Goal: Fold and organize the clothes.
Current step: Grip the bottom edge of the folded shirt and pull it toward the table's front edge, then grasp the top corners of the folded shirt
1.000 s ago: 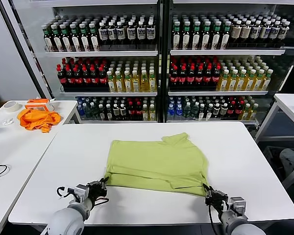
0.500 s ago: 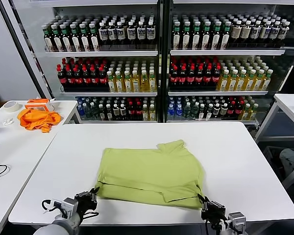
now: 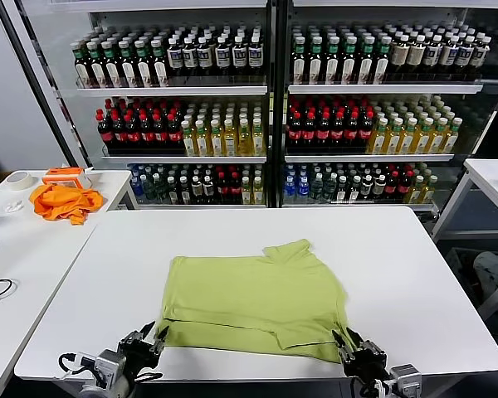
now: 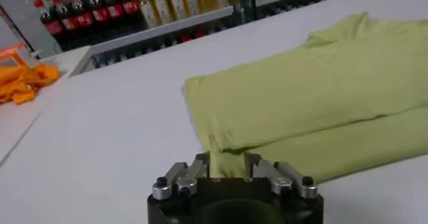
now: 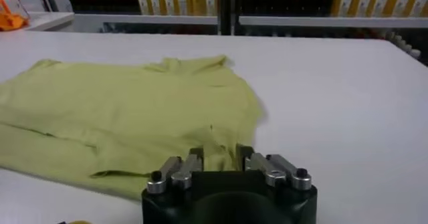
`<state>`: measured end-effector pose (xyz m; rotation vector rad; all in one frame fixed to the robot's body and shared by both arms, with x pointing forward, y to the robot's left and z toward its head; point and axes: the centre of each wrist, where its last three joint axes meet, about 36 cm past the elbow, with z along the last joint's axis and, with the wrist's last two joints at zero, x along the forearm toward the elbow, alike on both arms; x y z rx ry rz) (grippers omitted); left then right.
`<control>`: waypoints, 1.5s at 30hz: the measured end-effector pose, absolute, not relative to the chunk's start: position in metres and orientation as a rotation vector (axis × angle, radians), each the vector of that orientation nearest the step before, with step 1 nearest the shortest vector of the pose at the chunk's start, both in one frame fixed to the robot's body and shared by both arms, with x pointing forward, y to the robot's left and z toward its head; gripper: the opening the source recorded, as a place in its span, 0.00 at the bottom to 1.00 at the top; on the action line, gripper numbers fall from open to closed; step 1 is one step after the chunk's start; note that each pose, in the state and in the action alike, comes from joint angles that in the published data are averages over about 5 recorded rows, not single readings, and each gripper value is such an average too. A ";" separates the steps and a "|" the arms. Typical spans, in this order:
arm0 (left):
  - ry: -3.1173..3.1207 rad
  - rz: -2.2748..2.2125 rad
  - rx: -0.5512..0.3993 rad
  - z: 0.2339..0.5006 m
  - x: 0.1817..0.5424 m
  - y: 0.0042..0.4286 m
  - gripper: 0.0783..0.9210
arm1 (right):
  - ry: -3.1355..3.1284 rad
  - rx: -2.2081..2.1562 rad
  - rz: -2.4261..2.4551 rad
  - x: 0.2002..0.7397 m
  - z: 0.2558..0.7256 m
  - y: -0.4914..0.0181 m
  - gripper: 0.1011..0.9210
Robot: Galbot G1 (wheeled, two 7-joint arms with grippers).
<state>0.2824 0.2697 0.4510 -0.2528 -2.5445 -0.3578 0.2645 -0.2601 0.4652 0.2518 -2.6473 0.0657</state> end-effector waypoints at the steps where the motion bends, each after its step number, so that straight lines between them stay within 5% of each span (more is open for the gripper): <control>1: -2.553 -0.360 -0.254 0.454 0.283 0.270 0.50 | -2.654 0.250 0.065 0.267 0.468 -0.261 0.59; 8: -2.608 -0.340 -0.273 0.465 0.302 0.273 0.73 | -2.703 0.225 0.032 0.300 0.478 -0.261 0.83; 13: -2.641 -0.300 -0.287 0.460 0.332 0.278 0.87 | -2.731 0.214 0.003 0.337 0.477 -0.255 0.88; 34: -2.620 -0.235 -0.324 0.426 0.462 0.301 0.88 | -2.735 0.157 -0.011 0.504 0.444 -0.195 0.88; 45: -2.580 -0.212 -0.324 0.415 0.506 0.310 0.88 | -2.691 0.098 0.014 0.548 0.409 -0.175 0.88</control>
